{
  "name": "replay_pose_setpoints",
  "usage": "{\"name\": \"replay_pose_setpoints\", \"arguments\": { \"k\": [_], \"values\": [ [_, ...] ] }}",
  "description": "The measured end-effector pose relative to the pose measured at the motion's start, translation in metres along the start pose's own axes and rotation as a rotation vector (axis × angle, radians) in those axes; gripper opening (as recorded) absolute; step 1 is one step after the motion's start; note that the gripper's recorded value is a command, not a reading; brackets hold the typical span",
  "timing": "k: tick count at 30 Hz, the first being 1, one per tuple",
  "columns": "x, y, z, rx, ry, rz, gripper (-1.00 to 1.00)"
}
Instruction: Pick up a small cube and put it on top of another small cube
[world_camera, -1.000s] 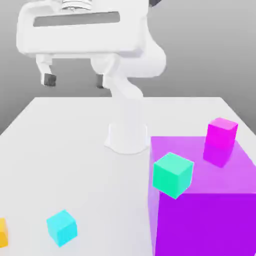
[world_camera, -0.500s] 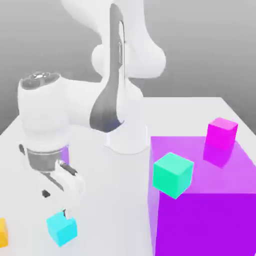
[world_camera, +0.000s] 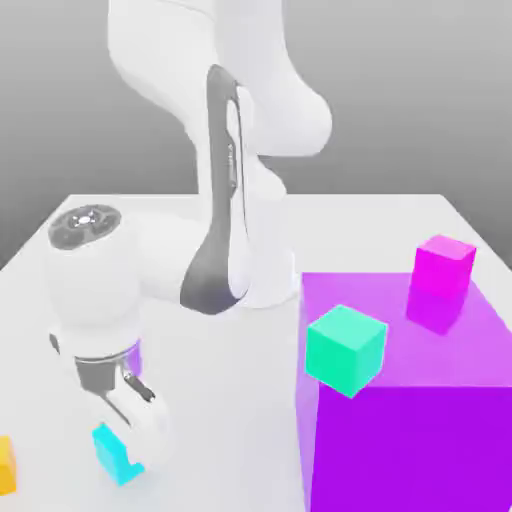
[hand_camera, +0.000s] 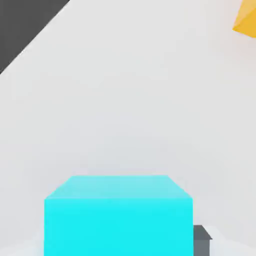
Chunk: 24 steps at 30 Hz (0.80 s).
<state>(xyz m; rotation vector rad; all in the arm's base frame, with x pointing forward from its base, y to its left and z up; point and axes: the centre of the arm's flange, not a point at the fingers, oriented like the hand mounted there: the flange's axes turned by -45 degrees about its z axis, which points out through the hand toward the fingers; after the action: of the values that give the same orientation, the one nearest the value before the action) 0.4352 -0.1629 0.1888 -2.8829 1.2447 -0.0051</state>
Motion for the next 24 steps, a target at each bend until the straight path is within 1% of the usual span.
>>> {"name": "replay_pose_setpoints", "arguments": {
  "k": [2,4,7,9,12,16,18,20,21,22,24],
  "values": [
    [0.007,-0.023,-0.033,0.041,0.027,-0.033,-1.00],
    [0.001,-0.062,-0.074,0.093,0.047,-0.115,-1.00],
    [-0.038,-0.137,-0.141,0.184,0.065,-0.305,-1.00],
    [-0.069,-0.174,-0.188,0.250,0.071,-0.422,-1.00],
    [-0.126,-0.203,-0.237,0.277,0.052,-0.596,-1.00],
    [-0.229,-0.226,-0.285,0.255,0.019,-0.867,-1.00],
    [-0.280,-0.222,-0.293,0.188,0.002,-0.993,-1.00],
    [-0.325,-0.212,-0.293,0.095,-0.007,-1.101,-1.00],
    [-0.333,-0.207,-0.284,0.050,-0.008,-1.119,-1.00],
    [-0.337,-0.205,-0.272,0.027,-0.008,-1.128,-1.00],
    [-0.340,-0.203,-0.243,0.010,-0.008,-1.134,-1.00]
  ]
}}
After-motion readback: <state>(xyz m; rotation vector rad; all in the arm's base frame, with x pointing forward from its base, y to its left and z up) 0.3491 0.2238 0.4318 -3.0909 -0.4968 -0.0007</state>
